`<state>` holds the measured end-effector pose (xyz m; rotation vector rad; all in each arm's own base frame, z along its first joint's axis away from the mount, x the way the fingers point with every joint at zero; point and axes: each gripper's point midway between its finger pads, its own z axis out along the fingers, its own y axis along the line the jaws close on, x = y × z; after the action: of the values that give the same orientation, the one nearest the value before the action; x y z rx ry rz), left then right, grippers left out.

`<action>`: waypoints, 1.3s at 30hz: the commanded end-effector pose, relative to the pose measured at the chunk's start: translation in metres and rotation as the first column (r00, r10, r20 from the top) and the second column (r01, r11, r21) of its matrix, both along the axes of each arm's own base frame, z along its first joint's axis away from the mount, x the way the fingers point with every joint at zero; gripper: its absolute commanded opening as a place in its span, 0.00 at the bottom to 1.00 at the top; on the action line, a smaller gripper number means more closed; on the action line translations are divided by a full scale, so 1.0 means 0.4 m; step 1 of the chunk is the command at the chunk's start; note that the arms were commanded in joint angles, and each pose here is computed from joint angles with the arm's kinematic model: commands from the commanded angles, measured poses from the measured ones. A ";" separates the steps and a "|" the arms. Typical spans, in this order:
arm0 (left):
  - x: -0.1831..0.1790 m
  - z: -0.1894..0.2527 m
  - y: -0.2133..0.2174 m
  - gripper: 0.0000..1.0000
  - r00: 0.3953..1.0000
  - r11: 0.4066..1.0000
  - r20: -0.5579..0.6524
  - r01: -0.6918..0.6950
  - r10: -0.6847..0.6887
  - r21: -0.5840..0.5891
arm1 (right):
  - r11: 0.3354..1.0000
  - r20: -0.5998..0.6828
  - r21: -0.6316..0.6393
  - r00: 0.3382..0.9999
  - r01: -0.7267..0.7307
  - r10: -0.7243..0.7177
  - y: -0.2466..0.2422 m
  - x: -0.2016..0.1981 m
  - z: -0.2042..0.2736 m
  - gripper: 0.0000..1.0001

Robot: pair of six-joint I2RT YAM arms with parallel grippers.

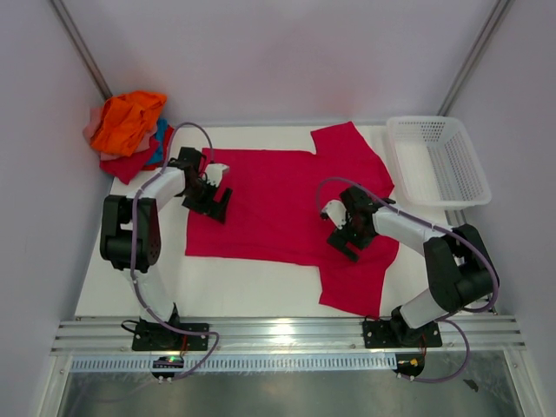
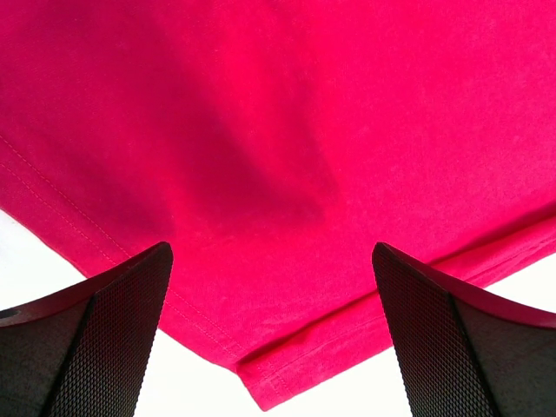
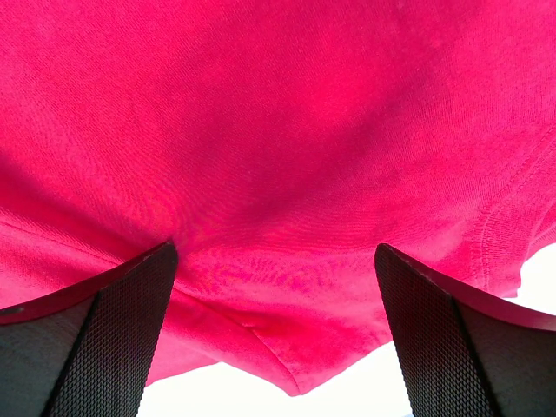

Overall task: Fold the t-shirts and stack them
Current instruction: Flatten out the tshirt

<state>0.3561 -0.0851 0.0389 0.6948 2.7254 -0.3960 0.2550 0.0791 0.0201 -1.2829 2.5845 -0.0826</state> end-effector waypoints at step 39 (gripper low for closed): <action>-0.233 0.027 -0.121 0.99 0.909 0.911 -0.084 0.400 -0.409 -0.102 | 0.976 0.134 0.209 0.986 0.068 -0.097 0.213 0.258 0.086 0.99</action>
<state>0.2608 -0.1354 0.0646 1.2087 2.6228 -0.7079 0.3530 0.1547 0.0534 -1.0793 2.4765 0.0419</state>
